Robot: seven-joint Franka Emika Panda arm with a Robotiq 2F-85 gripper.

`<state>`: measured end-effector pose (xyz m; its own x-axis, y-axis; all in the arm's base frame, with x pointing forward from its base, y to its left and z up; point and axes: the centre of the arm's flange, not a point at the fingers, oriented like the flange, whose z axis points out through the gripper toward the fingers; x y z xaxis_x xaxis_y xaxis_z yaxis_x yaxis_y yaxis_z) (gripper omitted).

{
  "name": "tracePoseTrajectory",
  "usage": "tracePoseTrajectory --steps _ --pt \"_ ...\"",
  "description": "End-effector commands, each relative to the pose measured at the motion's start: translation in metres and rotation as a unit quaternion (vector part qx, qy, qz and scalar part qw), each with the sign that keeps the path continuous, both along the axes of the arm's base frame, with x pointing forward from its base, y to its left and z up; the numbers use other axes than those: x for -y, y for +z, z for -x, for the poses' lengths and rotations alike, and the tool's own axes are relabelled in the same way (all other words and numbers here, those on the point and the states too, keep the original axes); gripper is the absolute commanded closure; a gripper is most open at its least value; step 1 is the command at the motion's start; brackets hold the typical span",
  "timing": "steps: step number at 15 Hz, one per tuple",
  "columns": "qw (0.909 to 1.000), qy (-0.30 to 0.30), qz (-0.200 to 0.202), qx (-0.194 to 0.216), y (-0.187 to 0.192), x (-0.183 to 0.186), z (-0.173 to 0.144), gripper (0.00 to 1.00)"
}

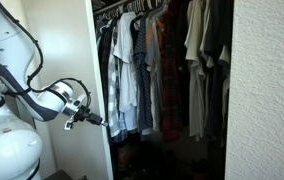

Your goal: Slide the closet door slightly to the right

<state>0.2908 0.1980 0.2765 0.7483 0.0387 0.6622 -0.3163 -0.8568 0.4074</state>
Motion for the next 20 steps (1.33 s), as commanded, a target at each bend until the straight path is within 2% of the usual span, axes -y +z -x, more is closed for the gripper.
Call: tracePoseTrajectory --steps 1,10,14,20 --pt "0.9973 -0.063 0.032 0.021 0.032 0.062 0.038 0.00" --pt "0.9832 -0.165 0.077 0.017 0.047 0.087 0.046 0.00" --pt "0.9727 -0.208 0.101 0.015 0.056 0.098 0.052 0.00" --pt "0.9558 -0.259 0.133 0.040 0.095 0.116 0.057 0.00"
